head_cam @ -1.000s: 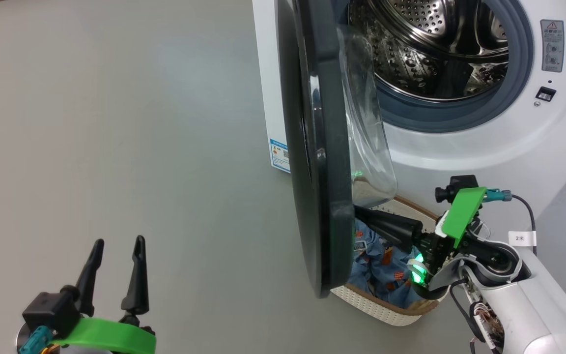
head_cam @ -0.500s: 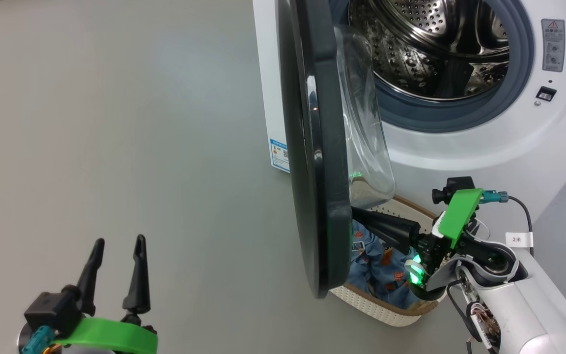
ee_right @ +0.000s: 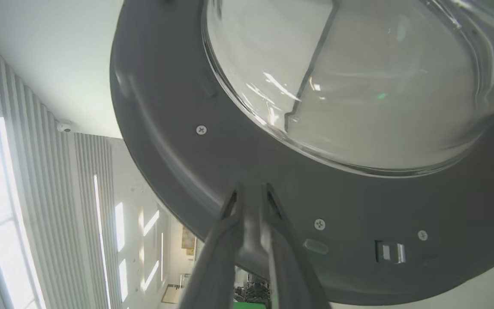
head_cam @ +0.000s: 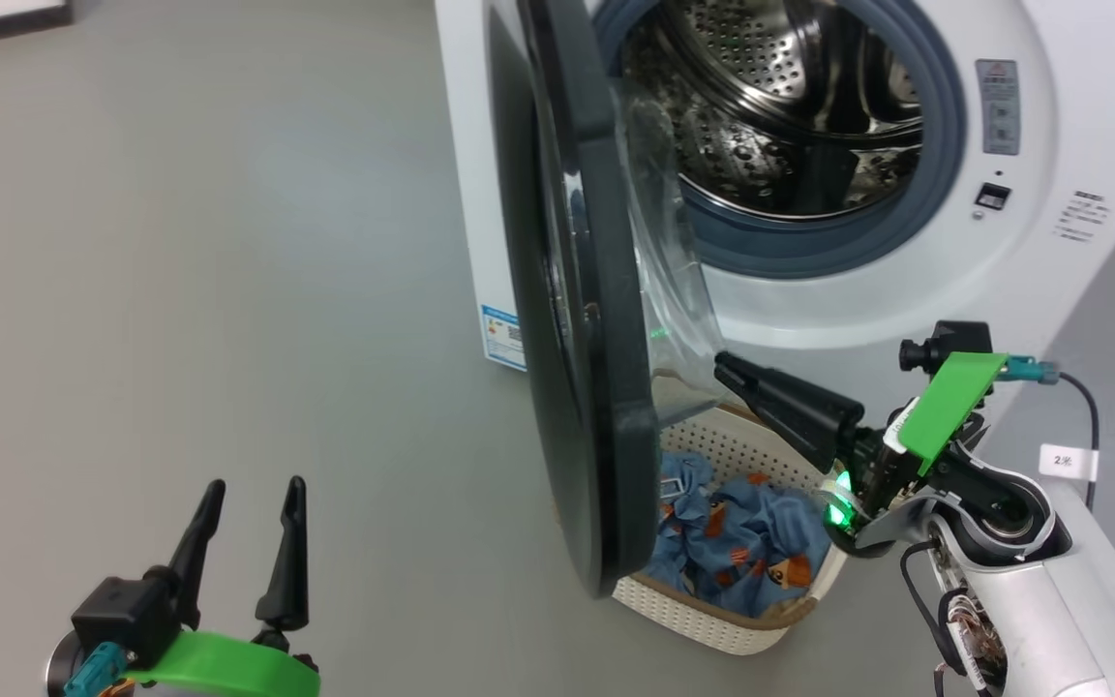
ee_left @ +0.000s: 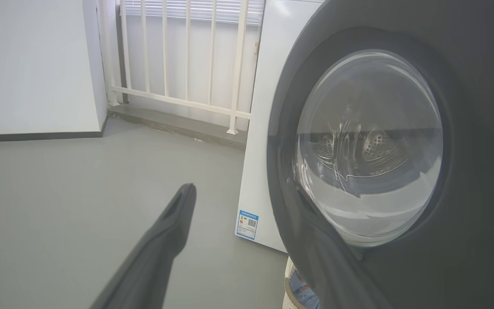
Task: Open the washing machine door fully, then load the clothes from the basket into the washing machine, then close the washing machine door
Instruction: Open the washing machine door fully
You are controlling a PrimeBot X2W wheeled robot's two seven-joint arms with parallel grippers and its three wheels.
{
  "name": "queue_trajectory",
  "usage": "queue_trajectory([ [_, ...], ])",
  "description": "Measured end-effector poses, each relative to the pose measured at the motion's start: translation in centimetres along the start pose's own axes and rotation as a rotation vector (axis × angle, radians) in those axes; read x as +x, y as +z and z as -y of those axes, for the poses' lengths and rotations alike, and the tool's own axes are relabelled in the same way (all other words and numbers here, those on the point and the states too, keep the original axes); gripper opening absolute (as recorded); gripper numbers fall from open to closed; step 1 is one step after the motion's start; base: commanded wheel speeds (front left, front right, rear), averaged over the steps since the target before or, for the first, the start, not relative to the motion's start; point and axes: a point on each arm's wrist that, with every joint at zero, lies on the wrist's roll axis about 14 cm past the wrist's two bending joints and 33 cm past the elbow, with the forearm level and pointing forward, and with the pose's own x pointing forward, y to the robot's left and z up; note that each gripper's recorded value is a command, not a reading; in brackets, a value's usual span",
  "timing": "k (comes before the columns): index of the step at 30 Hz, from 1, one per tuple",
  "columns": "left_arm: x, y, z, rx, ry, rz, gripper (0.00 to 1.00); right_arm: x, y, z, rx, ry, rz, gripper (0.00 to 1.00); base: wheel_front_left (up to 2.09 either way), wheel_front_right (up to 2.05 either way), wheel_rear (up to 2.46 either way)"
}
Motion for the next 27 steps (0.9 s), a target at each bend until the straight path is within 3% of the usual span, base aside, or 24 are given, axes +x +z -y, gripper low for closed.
queue_trajectory([
  [13,2.1,-0.8,3.6,-0.012,-0.115,-0.021,1.00,-6.3,3.2,-3.5,-0.310,-0.004,0.296,1.00,0.00,0.00,0.00],
  [20,3.1,-2.1,6.0,-0.015,-0.186,-0.058,1.00,-11.6,5.5,-4.3,-0.523,-0.089,0.524,1.00,0.00,0.00,0.00],
  [27,4.3,-2.3,8.3,-0.026,-0.242,-0.060,1.00,-16.0,6.5,-3.1,-0.697,-0.220,0.666,1.00,0.00,0.00,0.00],
])
